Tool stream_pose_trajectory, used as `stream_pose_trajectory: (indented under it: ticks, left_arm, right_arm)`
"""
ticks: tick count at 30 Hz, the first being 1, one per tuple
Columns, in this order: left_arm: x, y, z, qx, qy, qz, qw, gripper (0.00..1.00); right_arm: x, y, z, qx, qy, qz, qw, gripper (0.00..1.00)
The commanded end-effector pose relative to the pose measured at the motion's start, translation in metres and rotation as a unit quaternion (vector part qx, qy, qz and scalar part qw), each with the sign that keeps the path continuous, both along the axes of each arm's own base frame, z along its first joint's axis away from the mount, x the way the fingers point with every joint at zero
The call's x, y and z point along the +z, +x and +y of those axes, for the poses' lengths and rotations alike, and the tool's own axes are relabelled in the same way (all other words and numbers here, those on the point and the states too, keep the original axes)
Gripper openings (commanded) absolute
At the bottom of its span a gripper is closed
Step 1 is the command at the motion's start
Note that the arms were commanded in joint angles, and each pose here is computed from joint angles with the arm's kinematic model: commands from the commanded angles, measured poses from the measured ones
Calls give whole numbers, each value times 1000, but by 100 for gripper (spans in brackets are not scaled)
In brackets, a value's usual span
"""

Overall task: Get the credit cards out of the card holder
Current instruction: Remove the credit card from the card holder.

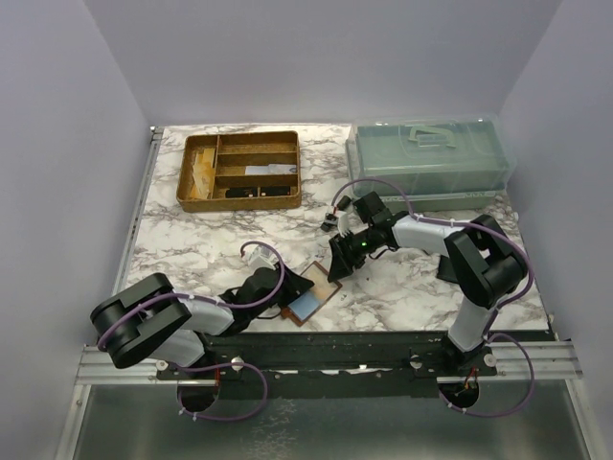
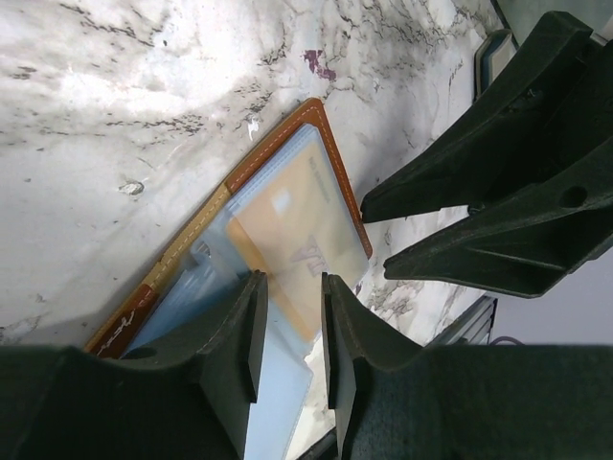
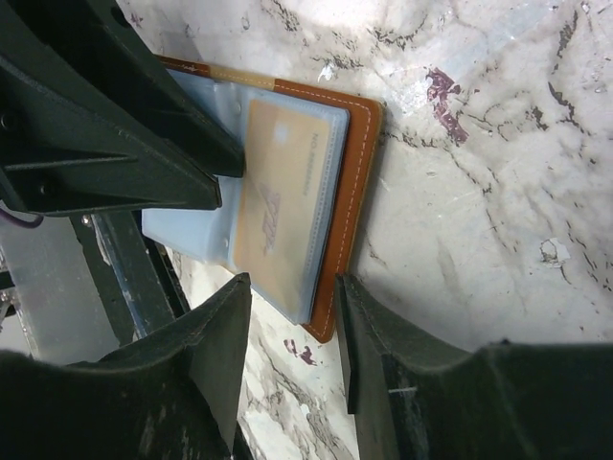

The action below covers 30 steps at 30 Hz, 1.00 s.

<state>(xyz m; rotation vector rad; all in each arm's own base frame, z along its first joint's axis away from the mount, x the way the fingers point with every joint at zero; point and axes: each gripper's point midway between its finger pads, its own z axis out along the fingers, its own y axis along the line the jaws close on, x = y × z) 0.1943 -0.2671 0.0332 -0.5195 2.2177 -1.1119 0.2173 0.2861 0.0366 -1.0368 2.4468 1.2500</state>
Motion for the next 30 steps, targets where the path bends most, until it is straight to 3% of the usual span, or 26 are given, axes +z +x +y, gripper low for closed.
stream_pose_trajectory:
  ticks: [1, 5, 10, 30]
  left_arm:
    - [-18, -9, 15, 9, 28, 18, 999, 35]
    - [-20, -10, 16, 9, 31, 21, 999, 35]
    - [-21, -10, 15, 7, 31, 22, 999, 35]
    - [-24, -10, 15, 7, 35, 26, 999, 35]
  right_arm:
    - [17, 9, 5, -4, 11, -35, 999, 48]
    - [22, 6, 7, 7, 24, -40, 999, 50]
    - [21, -12, 11, 39, 52, 13, 998, 49]
    - [-8, -7, 4, 22, -5, 20, 1000, 44]
